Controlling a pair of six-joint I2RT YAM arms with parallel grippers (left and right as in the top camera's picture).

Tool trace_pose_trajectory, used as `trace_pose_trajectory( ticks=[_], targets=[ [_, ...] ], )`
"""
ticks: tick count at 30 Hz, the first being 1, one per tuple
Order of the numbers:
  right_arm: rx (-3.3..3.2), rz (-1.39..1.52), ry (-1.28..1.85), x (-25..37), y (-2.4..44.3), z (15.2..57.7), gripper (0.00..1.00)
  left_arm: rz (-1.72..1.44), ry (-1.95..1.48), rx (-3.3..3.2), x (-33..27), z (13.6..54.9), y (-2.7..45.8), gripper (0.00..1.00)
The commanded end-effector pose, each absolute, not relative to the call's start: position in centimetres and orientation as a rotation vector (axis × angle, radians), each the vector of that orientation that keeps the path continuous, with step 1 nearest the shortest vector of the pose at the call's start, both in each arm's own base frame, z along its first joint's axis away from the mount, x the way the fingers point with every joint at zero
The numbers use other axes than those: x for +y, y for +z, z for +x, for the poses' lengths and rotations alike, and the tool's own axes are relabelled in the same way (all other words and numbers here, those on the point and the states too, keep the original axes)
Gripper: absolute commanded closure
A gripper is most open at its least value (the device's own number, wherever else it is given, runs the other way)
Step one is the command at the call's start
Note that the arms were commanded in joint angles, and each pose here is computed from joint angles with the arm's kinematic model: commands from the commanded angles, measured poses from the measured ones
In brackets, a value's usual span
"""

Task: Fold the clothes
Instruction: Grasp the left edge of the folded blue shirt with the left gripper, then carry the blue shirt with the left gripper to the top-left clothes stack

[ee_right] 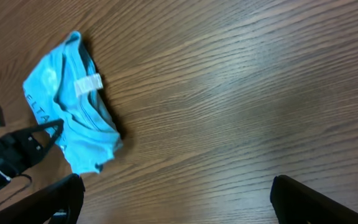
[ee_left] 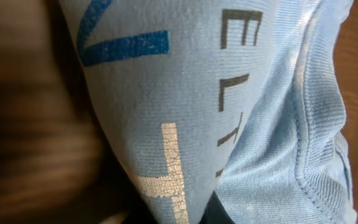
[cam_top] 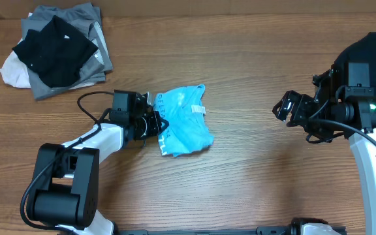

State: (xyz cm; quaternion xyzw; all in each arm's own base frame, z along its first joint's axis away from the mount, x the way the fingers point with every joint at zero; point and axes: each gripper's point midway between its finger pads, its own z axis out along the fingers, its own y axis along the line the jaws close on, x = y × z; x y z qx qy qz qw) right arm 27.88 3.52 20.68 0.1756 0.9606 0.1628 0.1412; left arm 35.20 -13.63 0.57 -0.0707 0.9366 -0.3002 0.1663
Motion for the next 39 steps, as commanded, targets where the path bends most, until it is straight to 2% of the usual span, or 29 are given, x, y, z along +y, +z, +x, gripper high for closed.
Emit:
trace_pose_trajectory(
  ticks=[1,8,17,31,39],
  targets=[
    [2.785,0.503,0.459,3.4,20.5,27.7,0.0,-0.203,-0.555,2.642,-10.1,38.0,-0.6,0.96],
    [2.821,0.517,0.456,3.5,20.2,26.8,0.0,-0.138,-0.409,2.439,-6.4,45.5,5.8,0.96],
    [2.821,0.517,0.456,3.5,20.2,26.8,0.0,-0.092,-0.247,2.233,0.0,51.1,13.4,0.96],
    [2.85,0.529,0.454,3.5,20.0,26.1,0.0,-0.162,0.017,2.024,11.4,53.9,22.0,0.96],
    [2.856,0.532,0.454,3.5,20.0,26.0,0.0,-0.232,0.052,2.015,15.0,53.1,22.5,0.96]
  ],
)
